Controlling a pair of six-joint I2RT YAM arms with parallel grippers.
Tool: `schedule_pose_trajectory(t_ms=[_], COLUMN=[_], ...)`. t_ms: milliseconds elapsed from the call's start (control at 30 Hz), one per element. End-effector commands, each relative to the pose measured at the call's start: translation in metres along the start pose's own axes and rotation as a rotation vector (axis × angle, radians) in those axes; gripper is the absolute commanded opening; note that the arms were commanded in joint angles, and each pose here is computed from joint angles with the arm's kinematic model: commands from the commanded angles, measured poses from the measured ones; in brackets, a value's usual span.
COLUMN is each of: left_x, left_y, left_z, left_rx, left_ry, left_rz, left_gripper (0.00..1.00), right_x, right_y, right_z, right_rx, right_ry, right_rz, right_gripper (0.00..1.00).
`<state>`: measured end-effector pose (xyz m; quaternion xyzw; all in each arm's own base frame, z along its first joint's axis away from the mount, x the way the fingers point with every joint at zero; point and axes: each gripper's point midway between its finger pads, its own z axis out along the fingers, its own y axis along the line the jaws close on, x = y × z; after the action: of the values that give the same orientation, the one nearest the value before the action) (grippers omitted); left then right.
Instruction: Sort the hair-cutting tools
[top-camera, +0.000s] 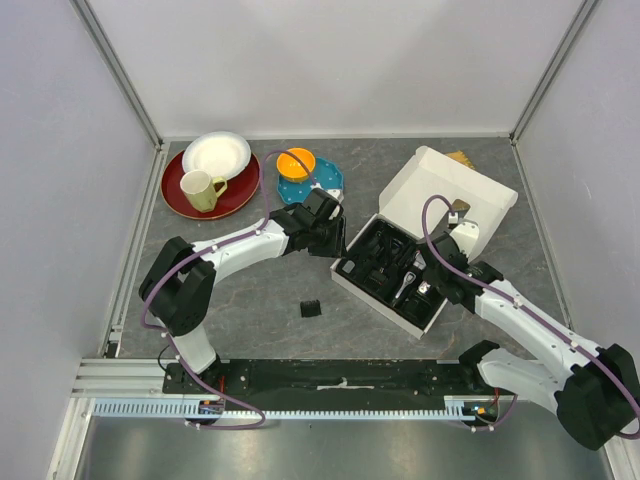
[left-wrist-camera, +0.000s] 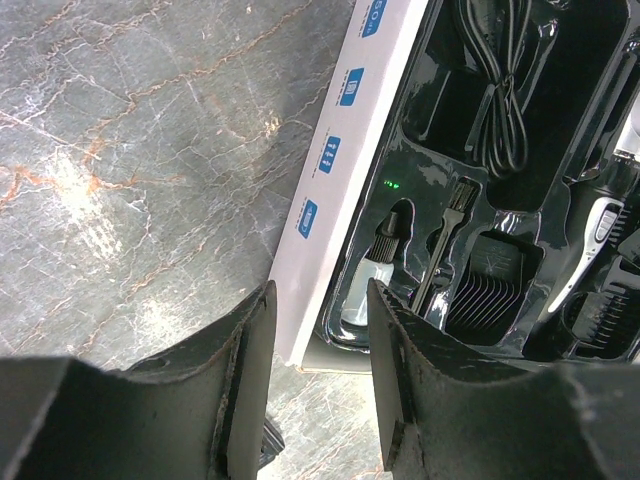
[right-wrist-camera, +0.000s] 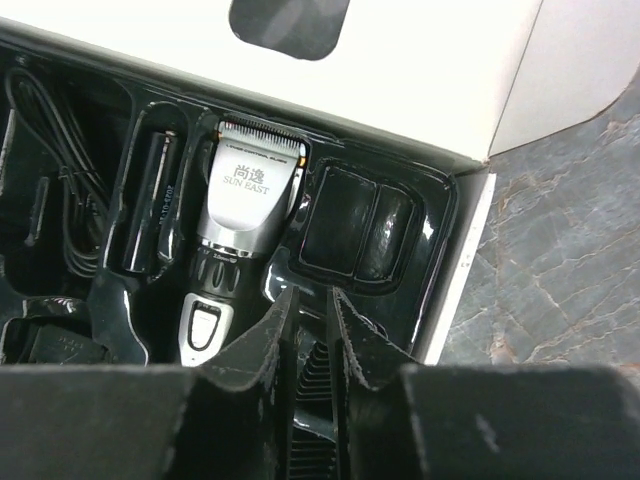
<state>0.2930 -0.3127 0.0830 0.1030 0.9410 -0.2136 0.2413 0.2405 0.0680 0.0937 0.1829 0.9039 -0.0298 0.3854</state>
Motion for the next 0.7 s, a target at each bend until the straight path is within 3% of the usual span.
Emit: schedule_pose_trajectory(t_ms=[0, 333, 667], left_x=[-0.024, -0.029, -0.030], left_y=[-0.011, -0.010, -0.011], left_z=[-0.014, -0.014, -0.013], left_rx=[0.044, 0.046, 0.048], left_ry=[-0.091, -0.101, -0.100], left_rz=[-0.024, -0.028, -0.026], left_gripper=[0.48, 0.48, 0.47], right_x=[0.002, 0.017, 0.032], right_y=[0.014, 0.009, -0.002], right_z=[0.010, 0.017, 0.017], right_rx=[-0.076, -0.068, -0.049], right_ry=[0.023, 0.067, 0.097], right_rz=[0.021, 0.009, -0.009], right_gripper=[0.19, 0.00, 0.00])
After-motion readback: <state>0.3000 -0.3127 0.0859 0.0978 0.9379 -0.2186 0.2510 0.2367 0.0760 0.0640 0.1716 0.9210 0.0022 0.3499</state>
